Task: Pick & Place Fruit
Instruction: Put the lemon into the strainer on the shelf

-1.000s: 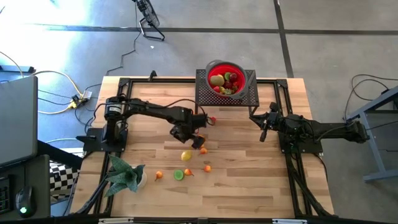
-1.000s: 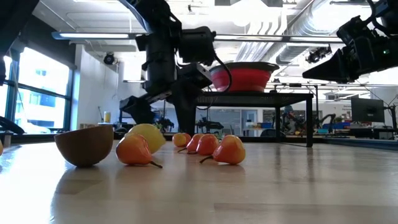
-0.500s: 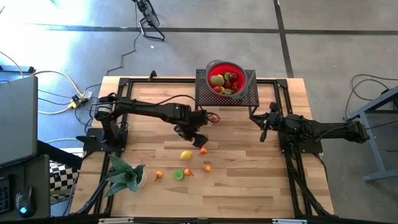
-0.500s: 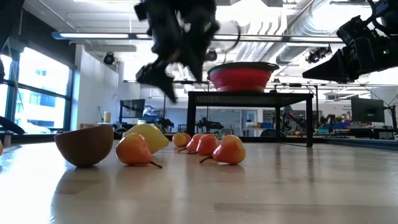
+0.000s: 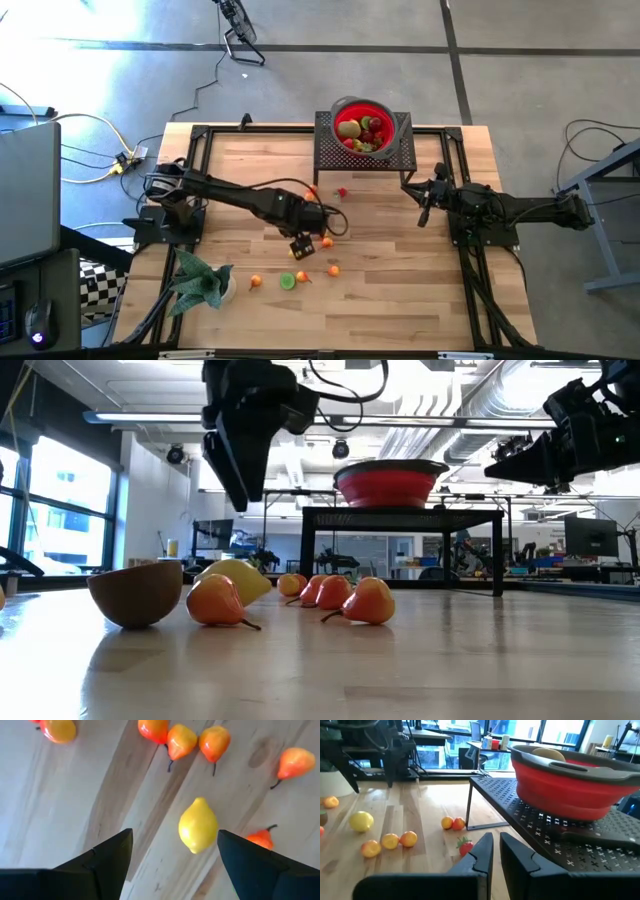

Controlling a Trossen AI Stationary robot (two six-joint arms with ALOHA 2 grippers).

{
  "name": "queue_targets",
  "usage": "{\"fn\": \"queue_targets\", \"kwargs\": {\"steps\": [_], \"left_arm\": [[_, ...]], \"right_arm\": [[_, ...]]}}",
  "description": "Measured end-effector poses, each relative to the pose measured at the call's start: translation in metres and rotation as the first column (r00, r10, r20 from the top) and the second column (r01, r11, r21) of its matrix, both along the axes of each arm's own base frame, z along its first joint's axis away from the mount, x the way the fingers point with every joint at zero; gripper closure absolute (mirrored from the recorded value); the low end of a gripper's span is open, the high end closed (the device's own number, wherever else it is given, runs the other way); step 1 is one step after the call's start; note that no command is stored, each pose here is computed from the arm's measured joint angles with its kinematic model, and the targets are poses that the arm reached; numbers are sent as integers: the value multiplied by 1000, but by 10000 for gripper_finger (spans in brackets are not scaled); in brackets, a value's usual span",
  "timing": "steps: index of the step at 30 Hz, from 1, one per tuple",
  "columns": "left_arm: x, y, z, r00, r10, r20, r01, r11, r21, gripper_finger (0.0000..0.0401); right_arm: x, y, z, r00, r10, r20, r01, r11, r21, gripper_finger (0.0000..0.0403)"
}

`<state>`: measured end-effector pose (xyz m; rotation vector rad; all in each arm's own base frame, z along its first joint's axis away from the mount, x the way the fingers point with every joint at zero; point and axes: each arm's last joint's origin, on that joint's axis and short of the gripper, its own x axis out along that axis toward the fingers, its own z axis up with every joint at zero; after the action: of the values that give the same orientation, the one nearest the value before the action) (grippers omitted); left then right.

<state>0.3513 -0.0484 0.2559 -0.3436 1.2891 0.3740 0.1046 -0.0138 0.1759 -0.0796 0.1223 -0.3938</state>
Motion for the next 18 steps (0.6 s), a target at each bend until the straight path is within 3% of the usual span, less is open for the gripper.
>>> {"fn": "queue_targets", "kwargs": {"steps": [9, 18], "left_arm": [[4, 0, 1, 996, 74, 51, -73, 997, -20, 119], [6, -1, -4, 997, 72, 31, -71, 997, -32, 119]], "right_arm": [[0, 0, 0, 1000, -1, 5, 1, 1000, 12, 377], [0, 0, 0, 1000, 0, 5, 0, 1000, 12, 377]]}}
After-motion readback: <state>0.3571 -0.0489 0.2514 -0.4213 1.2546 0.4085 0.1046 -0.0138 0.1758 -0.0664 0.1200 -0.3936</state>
